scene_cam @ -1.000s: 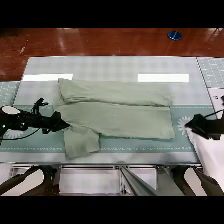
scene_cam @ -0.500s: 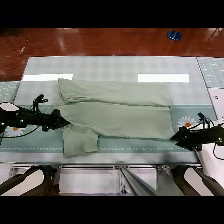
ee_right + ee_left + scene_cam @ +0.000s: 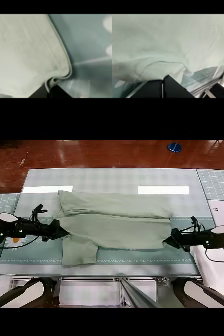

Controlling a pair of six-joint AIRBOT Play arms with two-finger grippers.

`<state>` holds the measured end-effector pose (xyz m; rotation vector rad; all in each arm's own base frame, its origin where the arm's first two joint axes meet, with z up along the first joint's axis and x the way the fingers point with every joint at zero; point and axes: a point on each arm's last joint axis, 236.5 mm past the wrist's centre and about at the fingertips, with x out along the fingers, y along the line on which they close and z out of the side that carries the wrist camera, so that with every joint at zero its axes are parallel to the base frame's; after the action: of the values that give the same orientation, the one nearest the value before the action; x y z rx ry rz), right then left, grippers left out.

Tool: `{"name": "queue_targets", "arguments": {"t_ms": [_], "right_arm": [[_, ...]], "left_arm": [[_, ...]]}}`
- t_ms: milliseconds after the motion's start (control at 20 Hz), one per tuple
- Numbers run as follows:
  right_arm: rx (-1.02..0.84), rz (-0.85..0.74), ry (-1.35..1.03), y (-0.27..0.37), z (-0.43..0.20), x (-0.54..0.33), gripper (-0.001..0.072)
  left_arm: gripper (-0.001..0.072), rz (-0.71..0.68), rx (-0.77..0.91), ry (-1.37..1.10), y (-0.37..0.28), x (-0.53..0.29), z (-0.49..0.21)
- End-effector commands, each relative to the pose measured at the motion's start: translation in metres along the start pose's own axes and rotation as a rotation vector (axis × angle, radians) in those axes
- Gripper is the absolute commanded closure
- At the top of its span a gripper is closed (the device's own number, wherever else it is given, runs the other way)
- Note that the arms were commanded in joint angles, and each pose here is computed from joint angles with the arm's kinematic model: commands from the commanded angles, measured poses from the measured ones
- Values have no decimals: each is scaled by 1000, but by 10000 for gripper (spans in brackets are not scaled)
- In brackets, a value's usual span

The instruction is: Fold the shirts.

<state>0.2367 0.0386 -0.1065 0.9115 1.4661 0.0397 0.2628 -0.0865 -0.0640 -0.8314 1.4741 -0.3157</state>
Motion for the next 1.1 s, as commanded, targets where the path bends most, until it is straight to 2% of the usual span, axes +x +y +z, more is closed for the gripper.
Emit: {"name": "queue_targets", "arguments": {"t_ms": [0, 150, 350, 700, 1050], "right_arm": [[-170, 59, 32, 47, 11, -20, 691], [-239, 65, -66, 77, 49, -54, 691], [-274, 128, -140, 116, 91, -81, 691], [-226, 186, -158, 130, 155, -67, 691], [-166, 232, -178, 121, 194, -33, 691]], "left_arm": [[690, -21, 63, -23, -18, -22, 17], [690, -24, 144, -112, -47, -53, 53], [690, -37, 229, -96, -77, -70, 93], [691, -43, 209, -87, -99, -40, 194], [690, -45, 188, -84, -90, 2, 247]]}}
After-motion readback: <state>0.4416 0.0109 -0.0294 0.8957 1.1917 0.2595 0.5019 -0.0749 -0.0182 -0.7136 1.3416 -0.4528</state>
